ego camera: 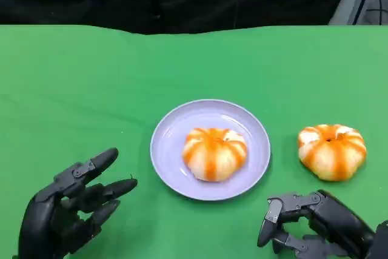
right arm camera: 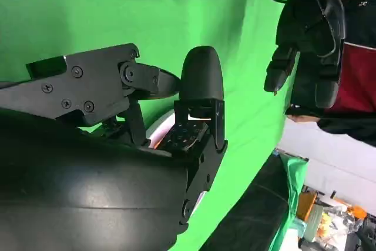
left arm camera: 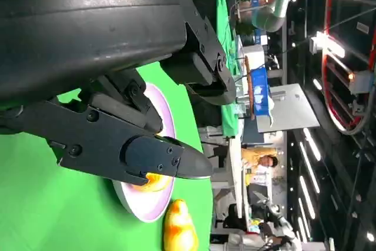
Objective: Grasp the bread from the table and place it into the plate.
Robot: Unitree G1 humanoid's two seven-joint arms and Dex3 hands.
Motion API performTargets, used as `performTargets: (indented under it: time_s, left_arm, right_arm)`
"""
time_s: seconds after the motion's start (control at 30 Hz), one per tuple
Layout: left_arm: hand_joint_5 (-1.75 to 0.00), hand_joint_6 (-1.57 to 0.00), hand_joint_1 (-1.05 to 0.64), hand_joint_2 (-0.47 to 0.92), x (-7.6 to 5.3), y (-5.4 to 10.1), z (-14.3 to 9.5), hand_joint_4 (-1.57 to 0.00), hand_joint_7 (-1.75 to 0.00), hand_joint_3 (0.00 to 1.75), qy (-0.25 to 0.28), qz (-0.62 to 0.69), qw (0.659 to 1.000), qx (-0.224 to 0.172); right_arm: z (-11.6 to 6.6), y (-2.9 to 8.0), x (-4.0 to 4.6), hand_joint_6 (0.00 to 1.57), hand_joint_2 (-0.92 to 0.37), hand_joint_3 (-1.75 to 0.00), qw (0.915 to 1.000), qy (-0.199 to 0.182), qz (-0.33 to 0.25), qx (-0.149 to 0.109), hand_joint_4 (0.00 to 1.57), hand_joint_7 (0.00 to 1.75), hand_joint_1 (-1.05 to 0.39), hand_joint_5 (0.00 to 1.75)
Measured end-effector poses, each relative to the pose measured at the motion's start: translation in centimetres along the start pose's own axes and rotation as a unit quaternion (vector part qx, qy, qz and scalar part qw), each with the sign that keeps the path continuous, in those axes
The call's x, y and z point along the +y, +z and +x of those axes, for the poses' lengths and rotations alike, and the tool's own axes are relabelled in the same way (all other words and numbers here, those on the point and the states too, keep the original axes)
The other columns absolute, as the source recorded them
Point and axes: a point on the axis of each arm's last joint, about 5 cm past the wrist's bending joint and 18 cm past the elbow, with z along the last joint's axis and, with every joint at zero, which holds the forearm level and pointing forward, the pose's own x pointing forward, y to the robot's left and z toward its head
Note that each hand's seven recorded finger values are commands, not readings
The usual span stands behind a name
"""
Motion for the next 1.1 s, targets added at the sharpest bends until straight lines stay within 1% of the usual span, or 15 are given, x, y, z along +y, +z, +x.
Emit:
performTargets:
  time_s: [0.07, 0.2, 0.27, 0.4, 0.43, 0.5, 0.57, 0.63, 0.8, 0.87, 1.03, 1.07, 1.1]
  left_arm:
    - [-0.03, -0.73, -0.44, 0.92, 0.0, 0.0, -0.1, -0.99, -0.01, 0.12, 0.000, 0.005, 1.000, -0.001]
    - [-0.01, -0.74, -0.39, 0.92, 0.0, -0.1, -0.5, -0.97, -0.01, 0.10, 0.001, 0.013, 1.000, 0.002]
    - [-0.02, -0.78, -0.34, 0.92, 0.0, -0.2, -0.8, -0.98, -0.02, 0.08, -0.004, 0.021, 1.000, 0.007]
    - [-0.02, -0.79, -0.32, 0.92, 0.0, -0.3, -1.1, -0.98, -0.02, 0.08, -0.007, 0.034, 0.999, 0.012]
    - [-0.02, -0.83, -0.24, 0.92, 0.0, -0.4, -1.2, -0.99, -0.04, 0.07, -0.007, 0.035, 0.999, 0.013]
    - [-0.02, -0.87, -0.18, 0.92, 0.1, -0.4, -1.2, -1.00, -0.05, 0.07, -0.014, 0.062, 0.998, 0.021]
    - [-0.02, -0.88, -0.15, 0.92, 0.4, -0.3, -1.3, -1.01, -0.05, 0.07, -0.027, 0.098, 0.994, 0.034]
    - [-0.02, -0.88, -0.14, 0.92, 0.7, -0.2, -1.3, -1.01, -0.04, 0.08, -0.029, 0.118, 0.992, 0.038]
    - [-0.02, -0.91, -0.08, 0.92, 0.6, -0.3, -1.2, -1.00, -0.04, 0.08, -0.037, 0.136, 0.989, 0.042]
    - [-0.02, -0.96, -0.02, 0.92, 0.5, -0.3, -1.2, -1.01, -0.05, 0.15, -0.039, 0.138, 0.989, 0.045]
    - [-0.01, -0.98, -0.01, 0.92, 0.7, -0.3, -1.0, -1.01, -0.05, 0.17, -0.050, 0.145, 0.987, 0.041]
    - [-0.02, -1.04, 0.04, 0.92, 0.7, -0.3, -0.9, -1.03, -0.07, 0.23, -0.052, 0.146, 0.987, 0.040]
    - [-0.02, -1.06, 0.06, 0.92, 0.7, -0.3, -0.8, -1.03, -0.07, 0.25, -0.052, 0.148, 0.987, 0.040]
  right_arm:
    - [0.0, 0.0, -0.01, 0.79, -0.92, -0.47, 1.0000, 0.000, 0.000, 0.000, 0.72, 1.08, -0.07, 1.57]
    - [0.0, 0.0, -0.01, 0.79, -0.92, -0.47, 1.0000, 0.000, 0.000, 0.000, 0.72, 1.08, -0.07, 1.57]
    - [0.0, 0.0, -0.01, 0.79, -0.92, -0.47, 1.0000, 0.000, 0.000, 0.000, 0.72, 1.08, -0.08, 1.57]
    - [0.0, 0.0, -0.03, 0.79, -0.92, -0.47, 1.0000, -0.002, 0.002, -0.001, 0.72, 1.07, -0.08, 1.57]
    - [0.0, 0.0, -0.03, 0.79, -0.92, -0.47, 1.0000, -0.002, 0.002, -0.001, 0.72, 1.07, -0.08, 1.57]
    - [0.0, 0.0, -0.03, 0.79, -0.92, -0.46, 1.0000, -0.001, 0.002, -0.001, 0.72, 1.07, -0.08, 1.57]
    - [0.0, 0.0, -0.04, 0.80, -0.92, -0.46, 1.0000, -0.002, 0.001, -0.001, 0.72, 1.07, -0.08, 1.57]
    - [0.0, 0.0, -0.05, 0.80, -0.92, -0.46, 1.0000, -0.001, 0.001, -0.001, 0.72, 1.07, -0.08, 1.57]
    - [0.0, 0.0, -0.06, 0.80, -0.92, -0.46, 1.0000, -0.001, 0.002, -0.001, 0.72, 1.06, -0.08, 1.57]
    - [0.0, 0.0, -0.06, 0.80, -0.92, -0.47, 1.0000, -0.001, 0.002, -0.001, 0.72, 1.06, -0.08, 1.57]
    - [0.0, 0.0, -0.06, 0.80, -0.92, -0.47, 1.0000, -0.001, 0.002, -0.001, 0.72, 1.07, -0.08, 1.57]
    - [0.0, 0.0, -0.05, 0.80, -0.92, -0.47, 1.0000, -0.001, 0.002, -0.001, 0.73, 1.07, -0.07, 1.57]
    - [0.0, 0.0, -0.05, 0.80, -0.92, -0.47, 1.0000, -0.001, 0.002, -0.001, 0.73, 1.07, -0.07, 1.57]
